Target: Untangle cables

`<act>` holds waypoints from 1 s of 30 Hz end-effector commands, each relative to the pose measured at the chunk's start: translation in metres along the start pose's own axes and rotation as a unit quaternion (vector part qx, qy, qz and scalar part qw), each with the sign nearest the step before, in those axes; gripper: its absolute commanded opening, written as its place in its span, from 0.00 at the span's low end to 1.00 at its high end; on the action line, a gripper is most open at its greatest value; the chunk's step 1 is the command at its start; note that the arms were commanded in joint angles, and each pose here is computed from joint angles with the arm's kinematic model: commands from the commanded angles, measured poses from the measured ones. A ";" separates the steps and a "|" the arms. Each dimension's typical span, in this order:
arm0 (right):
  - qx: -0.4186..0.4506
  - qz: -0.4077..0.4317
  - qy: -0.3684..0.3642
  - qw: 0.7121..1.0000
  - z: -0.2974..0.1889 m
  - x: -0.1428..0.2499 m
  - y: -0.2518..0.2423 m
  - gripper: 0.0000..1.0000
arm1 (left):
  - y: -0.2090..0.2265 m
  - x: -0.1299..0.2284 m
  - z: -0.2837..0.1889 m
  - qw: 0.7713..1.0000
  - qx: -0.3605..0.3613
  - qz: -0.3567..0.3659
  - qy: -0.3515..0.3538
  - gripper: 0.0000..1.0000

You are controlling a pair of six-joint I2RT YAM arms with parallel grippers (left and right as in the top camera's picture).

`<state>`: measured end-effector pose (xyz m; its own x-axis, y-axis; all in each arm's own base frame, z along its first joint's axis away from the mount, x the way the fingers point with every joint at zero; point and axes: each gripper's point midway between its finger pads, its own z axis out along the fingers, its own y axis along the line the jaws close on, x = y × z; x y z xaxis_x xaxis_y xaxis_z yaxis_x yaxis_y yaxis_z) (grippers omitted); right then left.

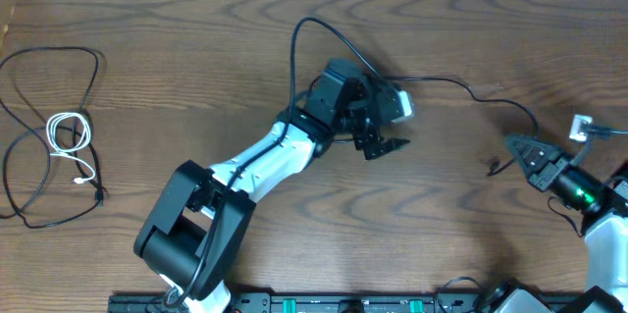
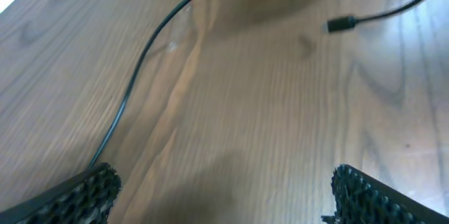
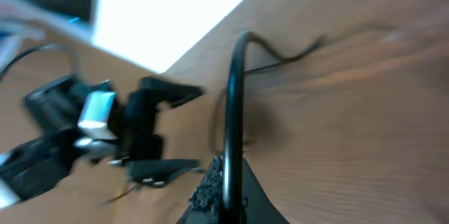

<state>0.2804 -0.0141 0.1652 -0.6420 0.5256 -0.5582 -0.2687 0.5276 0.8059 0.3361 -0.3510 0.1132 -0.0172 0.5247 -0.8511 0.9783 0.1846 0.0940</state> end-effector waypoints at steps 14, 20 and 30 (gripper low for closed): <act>-0.166 -0.023 0.137 0.976 0.048 0.056 0.080 0.01 | -0.020 -0.041 0.014 0.996 0.007 0.067 -0.061 0.97; -0.189 -0.032 0.181 0.965 0.059 0.077 0.095 0.01 | -0.019 -0.045 0.014 0.995 0.003 0.073 -0.068 0.97; -0.220 -0.044 0.225 0.948 0.066 0.101 0.114 0.01 | -0.015 -0.053 0.013 0.993 -0.006 0.084 -0.083 0.97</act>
<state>0.2382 0.1367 0.1810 -0.8260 0.1248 -0.5497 -0.5203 0.2066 0.8286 0.3260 -0.3915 0.1502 0.1634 0.4110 -0.8969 0.9636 0.1285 0.2344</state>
